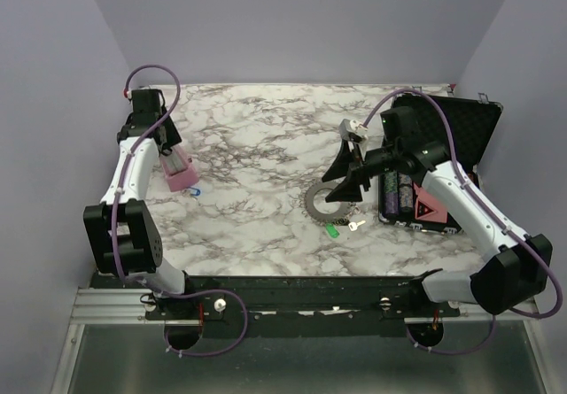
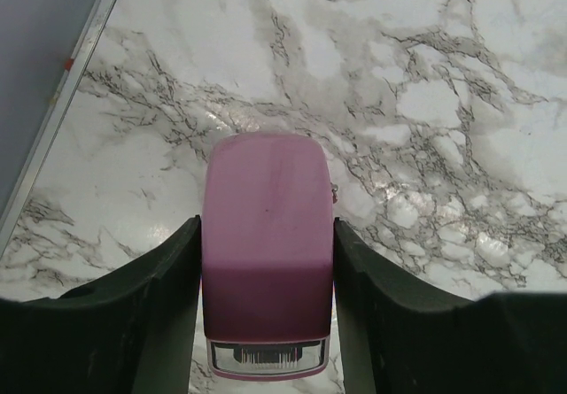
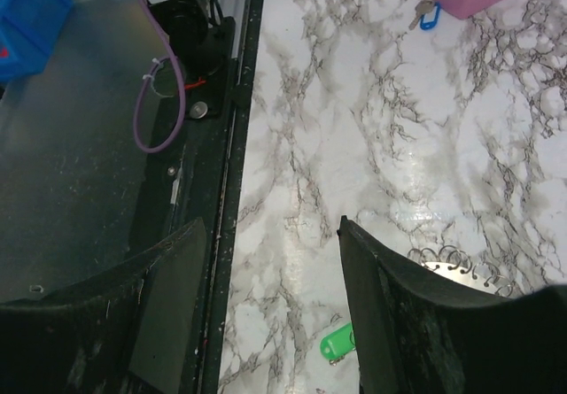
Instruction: Put the keys on the keyring
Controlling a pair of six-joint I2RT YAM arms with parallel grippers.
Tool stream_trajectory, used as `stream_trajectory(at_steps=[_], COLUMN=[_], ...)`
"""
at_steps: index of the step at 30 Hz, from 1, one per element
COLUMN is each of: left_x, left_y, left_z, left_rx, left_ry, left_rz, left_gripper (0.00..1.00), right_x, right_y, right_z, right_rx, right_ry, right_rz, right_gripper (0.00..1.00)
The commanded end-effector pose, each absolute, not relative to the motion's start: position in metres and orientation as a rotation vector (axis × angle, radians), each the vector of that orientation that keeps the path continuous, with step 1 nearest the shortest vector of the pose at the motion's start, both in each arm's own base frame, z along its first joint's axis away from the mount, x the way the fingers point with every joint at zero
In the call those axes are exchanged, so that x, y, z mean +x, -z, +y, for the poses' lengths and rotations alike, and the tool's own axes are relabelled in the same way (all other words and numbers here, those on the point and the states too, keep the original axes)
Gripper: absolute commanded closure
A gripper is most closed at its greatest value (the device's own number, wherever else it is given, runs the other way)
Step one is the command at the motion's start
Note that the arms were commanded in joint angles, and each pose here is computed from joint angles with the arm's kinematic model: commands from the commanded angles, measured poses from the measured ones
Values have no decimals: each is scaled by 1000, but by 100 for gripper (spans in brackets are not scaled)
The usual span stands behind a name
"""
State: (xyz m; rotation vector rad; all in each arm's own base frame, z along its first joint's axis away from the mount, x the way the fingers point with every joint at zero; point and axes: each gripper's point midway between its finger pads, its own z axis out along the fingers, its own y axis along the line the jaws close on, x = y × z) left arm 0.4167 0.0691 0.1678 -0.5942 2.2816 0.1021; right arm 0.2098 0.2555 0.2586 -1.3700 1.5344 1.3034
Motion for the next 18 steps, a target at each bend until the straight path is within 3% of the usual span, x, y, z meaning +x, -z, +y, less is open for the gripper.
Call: stream_trajectory(at_steps=[1,12,18], left_x=[363,311,332], left_y=[-136,-119,-125], left_z=[38,23,37], left_rx=[-625,-583,-564], left_ry=[31,-7,-97], left_rz=[2444,2497,2464], left_gripper=[100,100,100], right_x=[200,194,196], right_y=[-275,-281,-278], right_z=[254,253,253], right_rx=[-1386,-1388,-1385], right_ry=[-1323,-1332,-1328], right_rz=[1465,1435,1447], right_gripper=[30,30,29])
